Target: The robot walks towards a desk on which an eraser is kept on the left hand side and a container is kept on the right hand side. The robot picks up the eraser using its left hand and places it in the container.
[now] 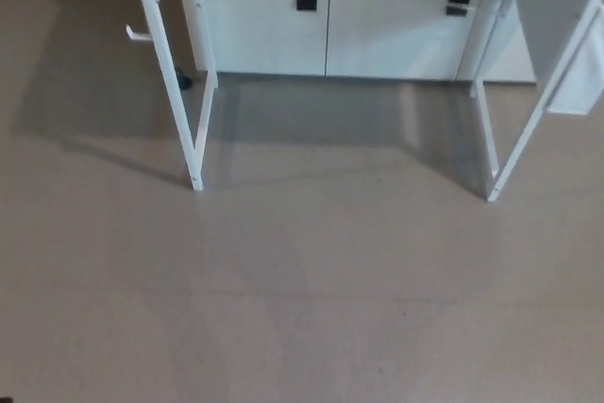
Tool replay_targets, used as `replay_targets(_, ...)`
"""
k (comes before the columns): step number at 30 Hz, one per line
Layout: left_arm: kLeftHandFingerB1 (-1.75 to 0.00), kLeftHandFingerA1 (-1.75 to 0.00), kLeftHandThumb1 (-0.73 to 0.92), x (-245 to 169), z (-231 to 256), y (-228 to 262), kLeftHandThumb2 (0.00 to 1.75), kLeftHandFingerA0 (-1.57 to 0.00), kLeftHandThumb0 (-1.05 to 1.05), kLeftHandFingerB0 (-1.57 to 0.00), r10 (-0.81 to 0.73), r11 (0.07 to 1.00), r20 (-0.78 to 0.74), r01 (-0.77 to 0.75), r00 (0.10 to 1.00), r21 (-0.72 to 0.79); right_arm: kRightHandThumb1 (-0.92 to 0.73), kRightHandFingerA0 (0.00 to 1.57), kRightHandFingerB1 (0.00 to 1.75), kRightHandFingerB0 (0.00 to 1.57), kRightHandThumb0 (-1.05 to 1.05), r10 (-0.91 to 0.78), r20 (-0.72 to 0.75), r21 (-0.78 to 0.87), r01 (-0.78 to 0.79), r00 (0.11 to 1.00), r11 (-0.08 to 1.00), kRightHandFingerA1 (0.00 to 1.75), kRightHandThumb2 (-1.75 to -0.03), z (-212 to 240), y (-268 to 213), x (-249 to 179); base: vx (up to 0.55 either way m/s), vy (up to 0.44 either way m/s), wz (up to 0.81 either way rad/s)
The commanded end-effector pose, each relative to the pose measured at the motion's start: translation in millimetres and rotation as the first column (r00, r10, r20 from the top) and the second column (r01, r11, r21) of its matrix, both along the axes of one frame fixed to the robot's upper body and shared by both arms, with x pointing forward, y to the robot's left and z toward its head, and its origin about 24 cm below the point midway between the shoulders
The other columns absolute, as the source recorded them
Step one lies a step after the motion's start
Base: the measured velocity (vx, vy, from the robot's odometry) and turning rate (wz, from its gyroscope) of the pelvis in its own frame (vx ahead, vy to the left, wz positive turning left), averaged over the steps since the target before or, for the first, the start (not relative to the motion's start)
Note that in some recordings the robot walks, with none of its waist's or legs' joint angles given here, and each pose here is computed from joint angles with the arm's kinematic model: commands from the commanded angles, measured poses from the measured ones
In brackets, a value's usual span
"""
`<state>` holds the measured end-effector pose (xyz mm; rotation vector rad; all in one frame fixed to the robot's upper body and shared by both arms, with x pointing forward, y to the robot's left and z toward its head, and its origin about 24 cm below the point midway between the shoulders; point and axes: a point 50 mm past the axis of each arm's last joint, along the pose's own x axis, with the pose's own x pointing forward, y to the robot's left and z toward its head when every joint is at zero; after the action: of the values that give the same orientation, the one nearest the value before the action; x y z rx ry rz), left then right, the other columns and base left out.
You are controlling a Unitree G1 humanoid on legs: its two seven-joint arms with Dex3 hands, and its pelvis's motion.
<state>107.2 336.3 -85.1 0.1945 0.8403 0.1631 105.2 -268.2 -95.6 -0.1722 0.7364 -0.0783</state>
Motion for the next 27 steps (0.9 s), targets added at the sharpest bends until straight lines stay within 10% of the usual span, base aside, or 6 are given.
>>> replay_targets(1, -0.47, -0.53, 0.45, -1.1, 2.1, 2.8, 0.89, -0.26, -0.03, -0.14, -0.002, 0.999, 0.023, 0.001, 1.000, 0.037, -0.42, 0.45, 0.53, 0.23, -0.15, 0.006, 0.011, -0.015, -0.006, 1.000, 1.000, 0.64, -0.87, 1.8, -4.5, -1.4, 0.09, 0.010, 0.10)
replay_targets(27, -0.48, -0.54, 0.44, -2.2, 5.7, -3.5, 0.88, -0.27, -0.06, -0.16, -0.145, 0.982, 0.026, 0.141, 0.989, 0.125, -0.41, 0.44, 0.53, 0.23, -0.16, 0.016, 0.014, -0.009, -0.016, 1.000, 1.000, 0.63, -0.87, 0.5, -2.9, 0.0, 0.19, -0.095, 0.02)
